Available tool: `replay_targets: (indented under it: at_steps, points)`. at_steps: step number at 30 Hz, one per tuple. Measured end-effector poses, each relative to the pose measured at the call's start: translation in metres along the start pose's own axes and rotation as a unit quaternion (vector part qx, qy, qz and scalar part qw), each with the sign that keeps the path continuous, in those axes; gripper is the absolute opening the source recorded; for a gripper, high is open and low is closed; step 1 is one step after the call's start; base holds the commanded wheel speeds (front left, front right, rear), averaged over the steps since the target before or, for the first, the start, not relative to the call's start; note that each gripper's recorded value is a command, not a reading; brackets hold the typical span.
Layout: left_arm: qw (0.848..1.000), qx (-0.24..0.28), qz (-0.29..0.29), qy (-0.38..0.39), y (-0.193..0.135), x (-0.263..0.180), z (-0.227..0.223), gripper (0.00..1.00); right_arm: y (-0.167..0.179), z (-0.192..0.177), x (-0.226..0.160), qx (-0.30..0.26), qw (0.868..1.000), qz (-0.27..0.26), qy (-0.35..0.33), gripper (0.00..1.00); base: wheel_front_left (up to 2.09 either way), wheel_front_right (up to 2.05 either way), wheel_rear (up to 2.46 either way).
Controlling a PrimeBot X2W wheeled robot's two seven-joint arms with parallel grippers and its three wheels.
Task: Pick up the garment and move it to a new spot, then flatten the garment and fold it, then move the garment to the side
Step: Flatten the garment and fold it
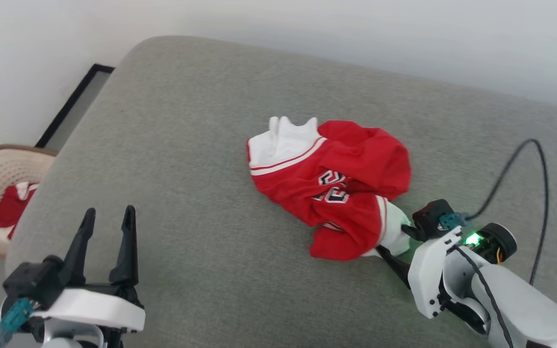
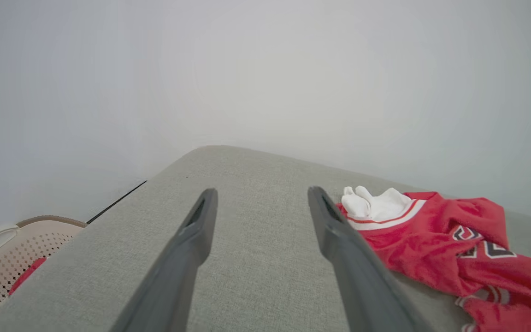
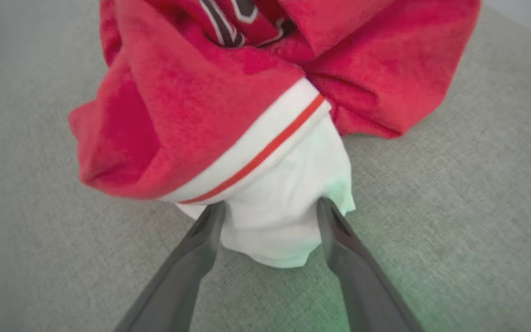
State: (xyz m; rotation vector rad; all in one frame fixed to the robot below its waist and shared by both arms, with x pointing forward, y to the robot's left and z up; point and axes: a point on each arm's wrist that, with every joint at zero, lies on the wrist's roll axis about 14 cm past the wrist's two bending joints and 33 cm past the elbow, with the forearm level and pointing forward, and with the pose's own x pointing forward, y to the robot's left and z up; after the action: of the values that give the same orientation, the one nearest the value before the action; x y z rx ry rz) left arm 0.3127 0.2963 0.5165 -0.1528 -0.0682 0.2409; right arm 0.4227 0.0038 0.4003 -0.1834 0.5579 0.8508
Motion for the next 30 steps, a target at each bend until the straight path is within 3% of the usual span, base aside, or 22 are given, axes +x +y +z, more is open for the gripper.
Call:
replay_targets:
  at_steps: [6, 8, 17, 24, 30]
  points:
    - [0.999, -0.015, 0.036, -0.016, 0.012, -0.018, 0.0, 1.0, -0.002, -0.02, 0.014, -0.022, 0.995, 0.003, 0.099, 1.0, 0.0, 0.0, 0.0]
    - [0.999, -0.016, 0.042, -0.02, 0.013, -0.019, 0.0, 1.0, -0.001, -0.02, 0.017, -0.028, 0.993, 0.005, 0.115, 0.0, 0.0, 0.0, 0.0]
    - [0.997, -0.028, 0.061, -0.04, 0.017, -0.021, 0.004, 1.0, -0.02, -0.008, 0.005, -0.015, 0.992, -0.008, 0.122, 0.0, 0.0, 0.0, 0.0]
    - [0.997, -0.03, 0.049, -0.042, 0.007, -0.014, 0.003, 1.0, -0.08, -0.003, -0.043, 0.009, 0.99, -0.069, 0.119, 0.0, 0.0, 0.0, 0.0]
    - [0.998, -0.036, 0.027, -0.039, -0.007, -0.004, 0.0, 1.0, -0.135, -0.029, -0.102, 0.062, 0.976, -0.139, 0.156, 0.0, 0.0, 0.0, 0.0]
